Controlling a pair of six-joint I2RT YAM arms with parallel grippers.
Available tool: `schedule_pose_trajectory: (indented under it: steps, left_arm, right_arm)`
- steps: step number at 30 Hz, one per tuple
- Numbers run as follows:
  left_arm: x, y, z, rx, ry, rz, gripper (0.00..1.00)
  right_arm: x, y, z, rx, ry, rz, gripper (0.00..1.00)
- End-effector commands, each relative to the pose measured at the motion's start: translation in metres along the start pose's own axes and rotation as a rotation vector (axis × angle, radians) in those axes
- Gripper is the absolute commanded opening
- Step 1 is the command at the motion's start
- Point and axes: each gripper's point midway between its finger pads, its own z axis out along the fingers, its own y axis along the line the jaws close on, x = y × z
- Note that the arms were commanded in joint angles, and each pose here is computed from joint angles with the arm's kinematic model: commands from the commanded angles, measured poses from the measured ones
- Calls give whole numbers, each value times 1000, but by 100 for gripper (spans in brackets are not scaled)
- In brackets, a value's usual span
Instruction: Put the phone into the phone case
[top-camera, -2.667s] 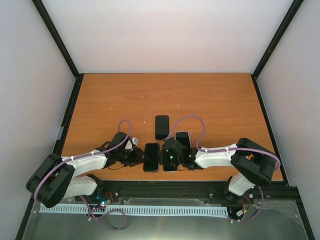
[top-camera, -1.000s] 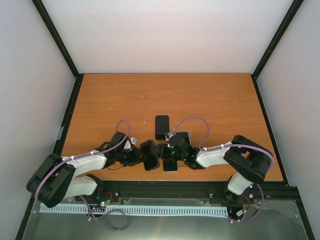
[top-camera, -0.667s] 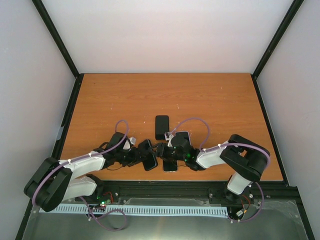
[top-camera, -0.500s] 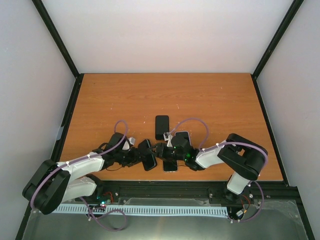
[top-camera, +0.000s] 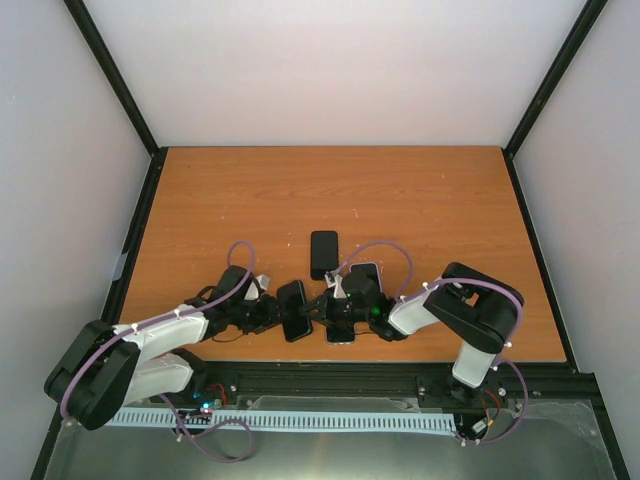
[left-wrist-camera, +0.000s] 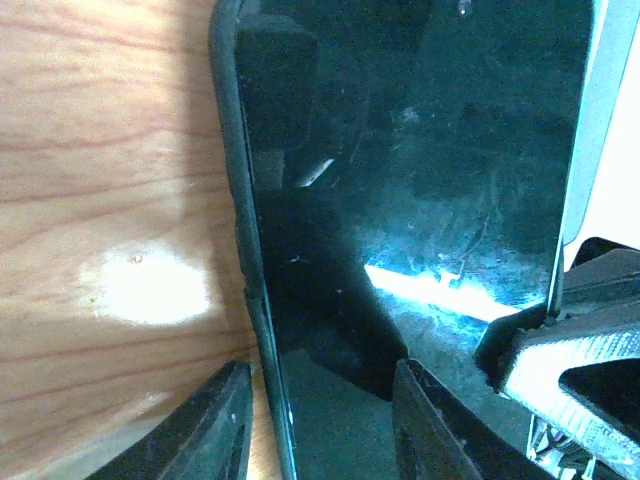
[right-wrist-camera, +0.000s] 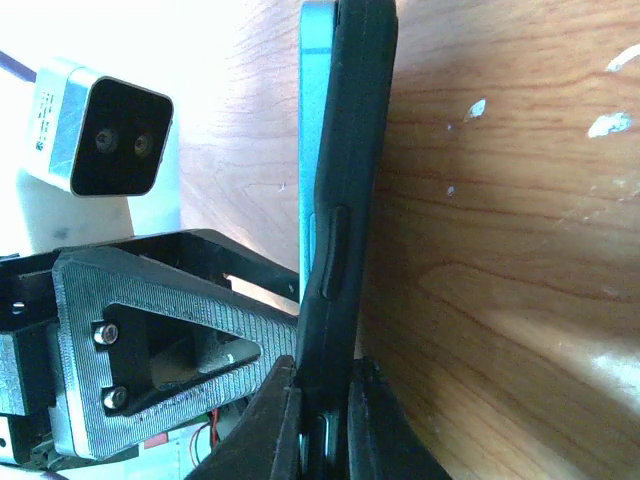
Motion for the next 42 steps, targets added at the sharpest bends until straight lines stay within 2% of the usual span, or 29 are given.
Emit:
schedule_pose_trajectory:
  steps: [1, 5, 6, 8, 10, 12, 18, 23, 25, 26, 28, 30, 34, 39, 42]
  left_arm:
    - [-1, 8, 2, -41, 0, 2, 41]
    - [-1, 8, 5, -44, 10, -4, 42]
    - [-1, 9, 6, -45, 10, -6, 42]
    - [-1, 9, 6, -44, 11, -7, 42]
    - [-1, 9, 7, -46, 9, -5, 41]
    - [-2, 10, 7, -51, 9, -5, 40]
    - [-1, 14, 8, -63, 9, -11, 39]
    - [-2, 11, 6, -58, 7, -11, 42]
    - [-4, 8, 4, -56, -1, -7, 44]
    - [-5, 6, 3, -55, -5, -7, 45]
    - [-7, 2, 1, -46, -14, 2, 45]
    - [-10, 1, 0, -49, -27, 7, 45]
    - [-10, 4, 4, -59, -18, 4, 43]
    - [-13, -4, -1, -42, -32, 1, 44]
    - [-17, -15, -10, -16, -60, 9, 52]
  right_arm:
    - [4, 42, 1, -149, 39, -75, 3]
    - [4, 35, 2, -124, 40, -76, 4]
    - [4, 36, 2, -122, 40, -79, 10]
    - [2, 38, 1, -118, 35, -85, 30]
    - [1, 41, -2, -123, 28, -95, 34]
    - [-1, 46, -5, -142, 21, -98, 29]
    - [1, 56, -10, -230, 19, -77, 3]
    - [2, 54, -12, -245, 15, -62, 3]
    - [1, 48, -11, -206, 9, -74, 17]
    - [-1, 46, -10, -183, 4, -84, 29]
    - [-3, 43, -11, -130, -3, -103, 33]
    - [-5, 40, -13, -86, -9, -114, 28]
    - [-8, 43, -17, -76, -29, -123, 4]
    - [-8, 43, -16, -75, -24, -122, 3]
    - [-14, 47, -20, -67, -50, -139, 3]
